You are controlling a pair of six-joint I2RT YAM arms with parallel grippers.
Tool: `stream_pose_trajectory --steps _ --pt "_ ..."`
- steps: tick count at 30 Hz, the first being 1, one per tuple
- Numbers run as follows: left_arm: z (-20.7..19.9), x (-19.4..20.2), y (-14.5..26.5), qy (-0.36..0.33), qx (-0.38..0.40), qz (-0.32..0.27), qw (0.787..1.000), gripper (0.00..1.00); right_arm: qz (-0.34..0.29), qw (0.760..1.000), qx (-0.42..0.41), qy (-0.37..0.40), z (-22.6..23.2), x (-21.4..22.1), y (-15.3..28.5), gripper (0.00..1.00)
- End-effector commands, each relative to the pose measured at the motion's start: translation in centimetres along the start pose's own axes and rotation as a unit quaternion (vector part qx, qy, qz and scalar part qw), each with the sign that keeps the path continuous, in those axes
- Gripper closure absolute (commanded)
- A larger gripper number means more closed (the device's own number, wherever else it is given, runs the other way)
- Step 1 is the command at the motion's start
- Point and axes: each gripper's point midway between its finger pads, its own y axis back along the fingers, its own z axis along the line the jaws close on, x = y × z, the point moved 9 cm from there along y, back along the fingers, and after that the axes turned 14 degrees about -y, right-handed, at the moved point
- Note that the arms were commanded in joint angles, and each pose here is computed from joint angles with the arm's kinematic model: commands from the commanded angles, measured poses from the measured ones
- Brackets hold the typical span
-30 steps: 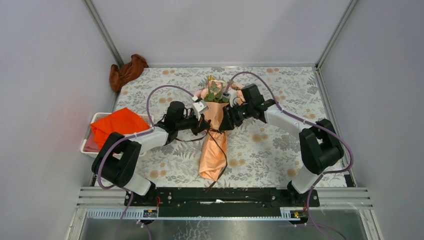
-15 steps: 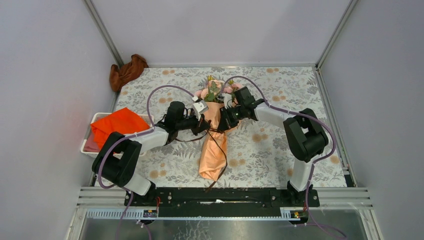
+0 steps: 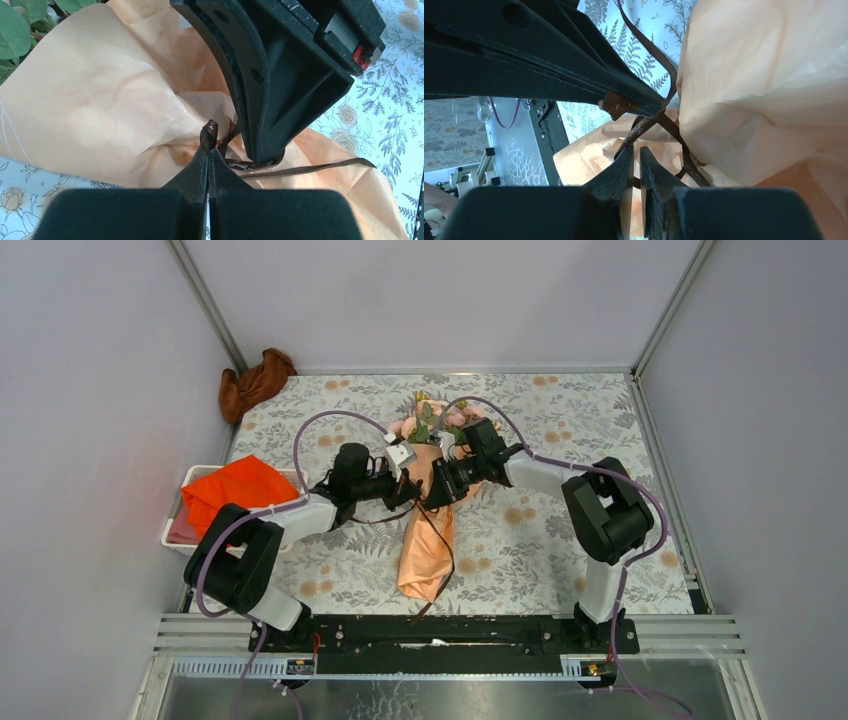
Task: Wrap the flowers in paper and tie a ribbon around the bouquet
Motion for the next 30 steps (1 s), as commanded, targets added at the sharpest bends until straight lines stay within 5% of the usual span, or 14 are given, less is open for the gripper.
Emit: stream_pose_trajectory --steps 1,19,30 --pt "0.3 -0.5 -0.1 -0.027 -0.008 -0.023 0.999 1.00 -0.009 0.999 -0.043 0.017 1.2 -0.4 -0.4 0.82" --pt "0.4 -0.3 -0.1 -0.032 -0.012 -0.019 0.999 1.00 -0.006 1.000 -0.005 0.004 0.5 0.2 -2.2 0.67" --pt "0.4 -0.2 -0.1 -0.032 -0.011 -0.017 0.999 1.00 -0.031 0.998 0.058 0.023 1.4 -0.6 -1.0 0.74"
